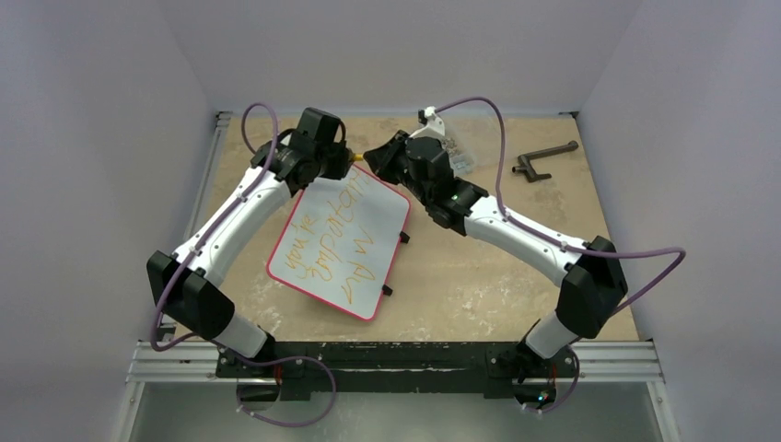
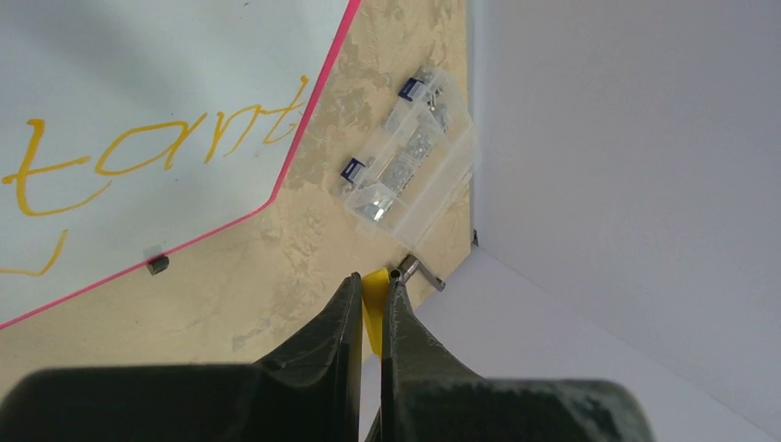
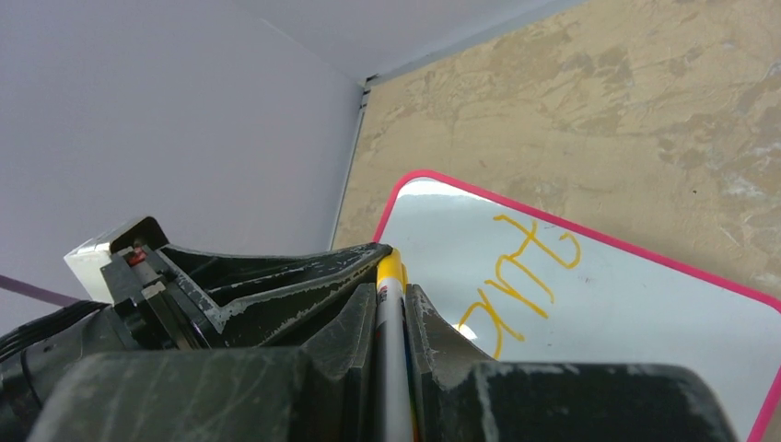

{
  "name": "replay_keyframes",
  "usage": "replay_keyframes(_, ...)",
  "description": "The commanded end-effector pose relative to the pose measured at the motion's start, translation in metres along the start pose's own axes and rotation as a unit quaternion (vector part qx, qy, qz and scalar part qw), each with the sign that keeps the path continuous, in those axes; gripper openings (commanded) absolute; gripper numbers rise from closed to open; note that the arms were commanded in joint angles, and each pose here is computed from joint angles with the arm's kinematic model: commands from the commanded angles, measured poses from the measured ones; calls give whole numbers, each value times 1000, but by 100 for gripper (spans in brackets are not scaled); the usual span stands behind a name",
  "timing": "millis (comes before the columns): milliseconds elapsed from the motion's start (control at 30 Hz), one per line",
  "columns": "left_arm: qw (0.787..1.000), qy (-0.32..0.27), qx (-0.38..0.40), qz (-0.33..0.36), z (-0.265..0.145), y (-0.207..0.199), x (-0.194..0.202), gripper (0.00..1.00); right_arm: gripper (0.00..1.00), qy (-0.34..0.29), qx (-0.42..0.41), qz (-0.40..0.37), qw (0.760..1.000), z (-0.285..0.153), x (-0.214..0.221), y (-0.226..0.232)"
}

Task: Write a sentence on the whiteboard
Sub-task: Put down the whiteboard marker at the center of the board.

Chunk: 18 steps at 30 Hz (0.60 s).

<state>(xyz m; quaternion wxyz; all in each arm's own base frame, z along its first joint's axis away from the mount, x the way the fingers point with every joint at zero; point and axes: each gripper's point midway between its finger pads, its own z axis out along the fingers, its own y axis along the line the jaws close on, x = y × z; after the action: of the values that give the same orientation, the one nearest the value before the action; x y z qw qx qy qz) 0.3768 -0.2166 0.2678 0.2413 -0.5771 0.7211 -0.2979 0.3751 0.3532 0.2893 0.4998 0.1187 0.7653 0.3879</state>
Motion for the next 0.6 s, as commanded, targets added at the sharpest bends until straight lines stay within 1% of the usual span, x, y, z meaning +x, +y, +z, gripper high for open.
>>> replay_keyframes(0, 965, 248, 71, 52, -111, -14, 111, 0, 0, 46, 79, -18, 996, 35, 45, -48)
replay_keyframes(100, 966, 239, 74, 57, -114, -14, 112, 0, 0, 45, 89, -31, 995, 41, 48, -55)
replay_keyframes(233, 966, 243, 73, 58, -113, -15, 116, 0, 0, 50, 99, -63, 992, 42, 52, -58)
replay_keyframes(333, 965, 246, 70, 61, -113, -15, 119, 0, 0, 52, 96, -66, 992, 39, 52, -57)
replay_keyframes(567, 969, 227, 80, 53, -112, -15, 110, 0, 0, 28, 84, -70, 994, 29, 27, -53)
